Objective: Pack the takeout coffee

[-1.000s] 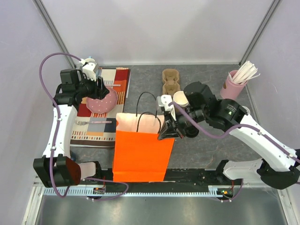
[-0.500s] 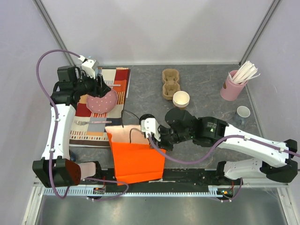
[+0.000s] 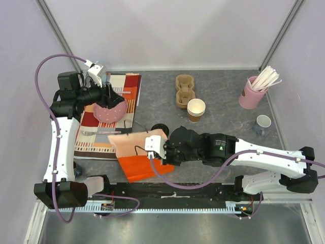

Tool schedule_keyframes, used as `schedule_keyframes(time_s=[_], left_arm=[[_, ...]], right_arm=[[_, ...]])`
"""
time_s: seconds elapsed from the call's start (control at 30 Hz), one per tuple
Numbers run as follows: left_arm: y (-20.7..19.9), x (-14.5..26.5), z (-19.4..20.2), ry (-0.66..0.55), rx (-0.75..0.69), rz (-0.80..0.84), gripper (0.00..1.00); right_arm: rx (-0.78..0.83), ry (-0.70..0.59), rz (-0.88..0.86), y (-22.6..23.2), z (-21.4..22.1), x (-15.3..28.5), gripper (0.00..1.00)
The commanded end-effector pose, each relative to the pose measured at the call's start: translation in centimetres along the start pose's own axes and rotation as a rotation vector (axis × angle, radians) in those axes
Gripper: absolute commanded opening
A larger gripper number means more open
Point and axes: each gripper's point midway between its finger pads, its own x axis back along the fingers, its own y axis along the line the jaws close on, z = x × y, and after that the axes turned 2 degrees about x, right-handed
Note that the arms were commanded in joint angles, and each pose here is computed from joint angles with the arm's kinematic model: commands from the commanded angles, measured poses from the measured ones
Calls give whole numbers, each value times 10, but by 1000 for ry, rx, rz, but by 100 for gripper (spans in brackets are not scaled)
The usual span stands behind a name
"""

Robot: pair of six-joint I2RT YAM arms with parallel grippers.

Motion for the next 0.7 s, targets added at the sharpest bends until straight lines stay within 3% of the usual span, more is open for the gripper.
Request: schedule_keyframes(time_s=[0.0,0.33,0.37,0.47,0.67], left_arm=[[-32,15,-8,-10,-42,113,61],[-35,21,14,55,-83,116,61],[-35,21,14,55,-86,115,61],[-35,21,15,55,-93,113,61],[-31,20,16,60,-94,102,61]], right_arm=[[29,-23,93,-12,-9,-8,0],[30,-17,14,4,-8,-20,1],[22,-14,13,4,-8,-21,18],[17,-26,-9,7,-12,-20,47],[5,-141,-27,7,-49,5,67]])
